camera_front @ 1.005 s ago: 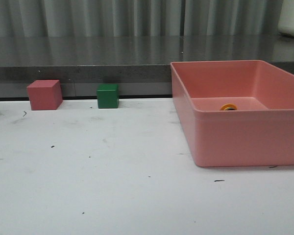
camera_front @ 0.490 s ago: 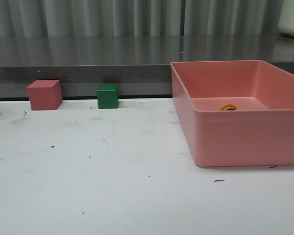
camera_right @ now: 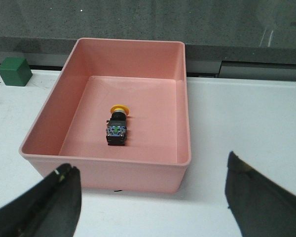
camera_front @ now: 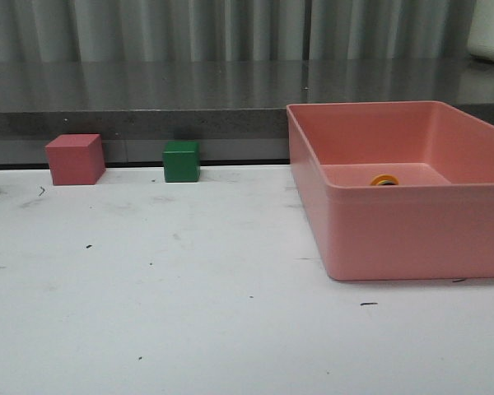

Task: Place and stand button with both arms

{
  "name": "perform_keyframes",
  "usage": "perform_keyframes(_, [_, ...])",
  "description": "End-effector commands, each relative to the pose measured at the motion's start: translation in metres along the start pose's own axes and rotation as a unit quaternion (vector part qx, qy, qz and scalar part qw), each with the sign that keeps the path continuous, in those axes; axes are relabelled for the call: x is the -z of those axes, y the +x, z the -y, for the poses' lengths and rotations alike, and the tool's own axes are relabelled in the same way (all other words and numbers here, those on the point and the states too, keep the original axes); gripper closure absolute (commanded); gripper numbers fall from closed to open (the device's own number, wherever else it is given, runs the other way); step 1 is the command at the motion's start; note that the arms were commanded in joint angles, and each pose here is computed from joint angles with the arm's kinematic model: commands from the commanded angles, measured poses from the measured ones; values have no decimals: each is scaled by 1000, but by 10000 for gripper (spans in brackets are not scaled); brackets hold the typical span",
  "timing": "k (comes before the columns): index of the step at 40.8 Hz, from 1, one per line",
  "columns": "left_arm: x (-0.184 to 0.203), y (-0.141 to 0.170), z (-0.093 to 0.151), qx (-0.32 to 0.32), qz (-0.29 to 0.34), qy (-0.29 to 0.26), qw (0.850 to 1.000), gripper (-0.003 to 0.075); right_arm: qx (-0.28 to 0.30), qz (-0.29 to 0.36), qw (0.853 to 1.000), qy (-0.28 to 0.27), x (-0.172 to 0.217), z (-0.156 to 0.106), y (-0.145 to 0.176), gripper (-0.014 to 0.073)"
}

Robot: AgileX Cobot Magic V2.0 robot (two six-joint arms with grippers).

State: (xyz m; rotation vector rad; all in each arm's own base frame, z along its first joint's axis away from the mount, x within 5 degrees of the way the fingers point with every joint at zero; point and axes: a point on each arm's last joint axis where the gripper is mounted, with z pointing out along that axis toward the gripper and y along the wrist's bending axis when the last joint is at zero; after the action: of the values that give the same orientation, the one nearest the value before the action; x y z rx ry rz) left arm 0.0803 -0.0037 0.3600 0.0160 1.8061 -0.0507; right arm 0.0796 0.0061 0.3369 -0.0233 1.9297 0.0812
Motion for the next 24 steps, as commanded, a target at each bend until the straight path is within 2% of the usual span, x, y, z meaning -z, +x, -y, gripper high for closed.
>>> perform_keyframes(1, [1,-14,0,5,43,1,999,70,9,51,999,4,3,0,-17,-18])
perform_keyframes(6, [1,-14,0,5,43,1,999,70,8,54,999,4,-1,0,-19,-18])
perform_keyframes(10, [1,-14,0,5,43,1,999,70,6,32,999,3,-9,0,-27,-18])
perform_keyframes(15, [1,-14,0,5,43,1,999,70,-14,-51,999,-13,-31,-3,-42,-18])
perform_keyframes(19, [1,-14,0,5,43,1,999,70,-19,-135,991,-18,-58,-3,-52,-18])
perform_keyframes(24, [1,-14,0,5,43,1,999,70,-17,-193,981,-24,-89,-5,-63,-18])
